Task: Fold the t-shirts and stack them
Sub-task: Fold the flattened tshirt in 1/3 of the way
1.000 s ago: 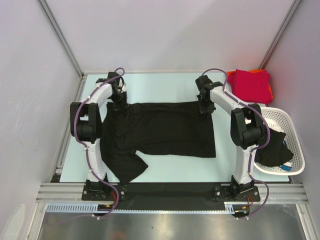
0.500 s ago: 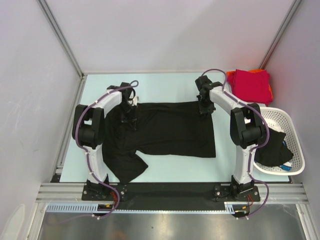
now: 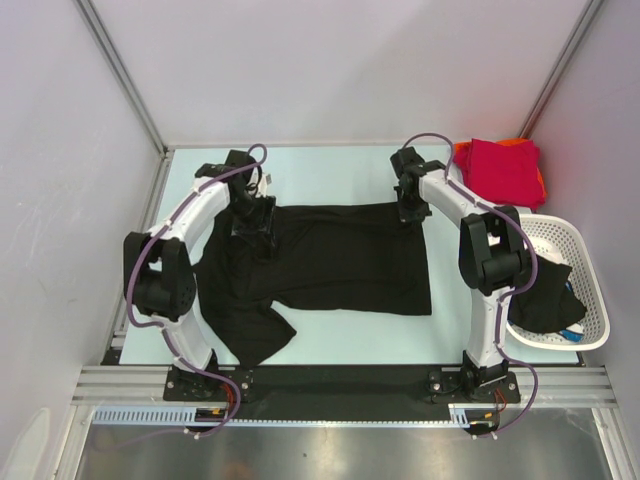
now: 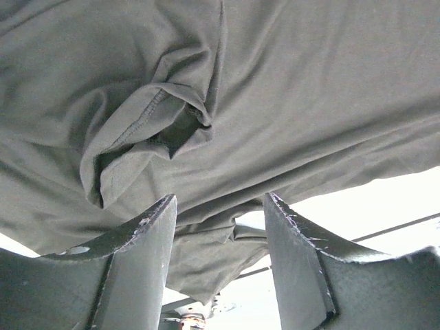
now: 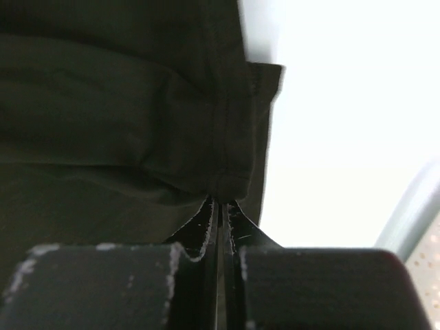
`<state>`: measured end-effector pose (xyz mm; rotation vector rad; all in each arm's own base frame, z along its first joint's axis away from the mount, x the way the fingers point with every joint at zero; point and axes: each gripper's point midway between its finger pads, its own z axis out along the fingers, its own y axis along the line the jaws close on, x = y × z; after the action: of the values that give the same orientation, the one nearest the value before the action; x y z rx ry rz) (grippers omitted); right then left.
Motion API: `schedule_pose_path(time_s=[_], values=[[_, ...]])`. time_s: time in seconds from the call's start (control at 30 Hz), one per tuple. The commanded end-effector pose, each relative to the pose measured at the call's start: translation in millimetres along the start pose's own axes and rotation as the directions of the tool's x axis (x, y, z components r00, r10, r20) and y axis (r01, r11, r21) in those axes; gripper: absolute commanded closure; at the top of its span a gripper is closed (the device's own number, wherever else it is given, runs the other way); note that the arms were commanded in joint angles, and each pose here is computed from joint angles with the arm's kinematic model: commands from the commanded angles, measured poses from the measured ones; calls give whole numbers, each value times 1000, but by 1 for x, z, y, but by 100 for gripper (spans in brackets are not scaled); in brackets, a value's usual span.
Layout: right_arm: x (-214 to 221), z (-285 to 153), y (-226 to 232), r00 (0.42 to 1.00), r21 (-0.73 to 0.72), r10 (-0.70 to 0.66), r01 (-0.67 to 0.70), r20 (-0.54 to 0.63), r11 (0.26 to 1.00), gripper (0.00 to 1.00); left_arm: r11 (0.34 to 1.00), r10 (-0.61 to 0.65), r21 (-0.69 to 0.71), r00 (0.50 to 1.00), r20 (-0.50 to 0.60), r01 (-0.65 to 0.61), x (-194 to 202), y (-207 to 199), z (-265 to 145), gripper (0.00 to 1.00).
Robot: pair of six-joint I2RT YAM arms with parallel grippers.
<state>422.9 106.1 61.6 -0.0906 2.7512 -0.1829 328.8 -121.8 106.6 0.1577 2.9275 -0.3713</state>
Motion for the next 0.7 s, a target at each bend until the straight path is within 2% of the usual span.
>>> schedule_pose_path(time_s=[0.0, 0.23, 0.4, 0.53, 0.6, 0.63, 0.67], values=[[-14, -3, -21, 998, 88, 47, -50, 35, 995, 100, 1000, 8, 22, 998, 55, -9, -5, -7, -15, 40], [12, 10, -41, 994, 167, 93, -82, -62, 983, 100, 998, -9, -68, 991, 137, 19, -26, 5, -27, 40], [45, 29, -43, 975, 194, 123, -87, -183, 977, 100, 995, -35, -84, 991, 126, 46, -42, 8, -10, 40], [55, 32, -39, 968, 187, 122, -81, -219, 979, 71, 987, -57, -142, 994, 93, 70, -52, 18, 3, 40], [45, 22, -43, 978, 202, 121, -86, -168, 976, 61, 979, -67, -188, 994, 91, 83, -60, 27, 4, 40], [40, 18, -44, 982, 202, 121, -90, -148, 975, 60, 976, -78, -194, 992, 95, 96, -62, 29, 3, 39], [32, 14, -44, 986, 201, 126, -101, -112, 974, 53, 968, -95, -224, 989, 110, 117, -66, 40, -1, 39]])
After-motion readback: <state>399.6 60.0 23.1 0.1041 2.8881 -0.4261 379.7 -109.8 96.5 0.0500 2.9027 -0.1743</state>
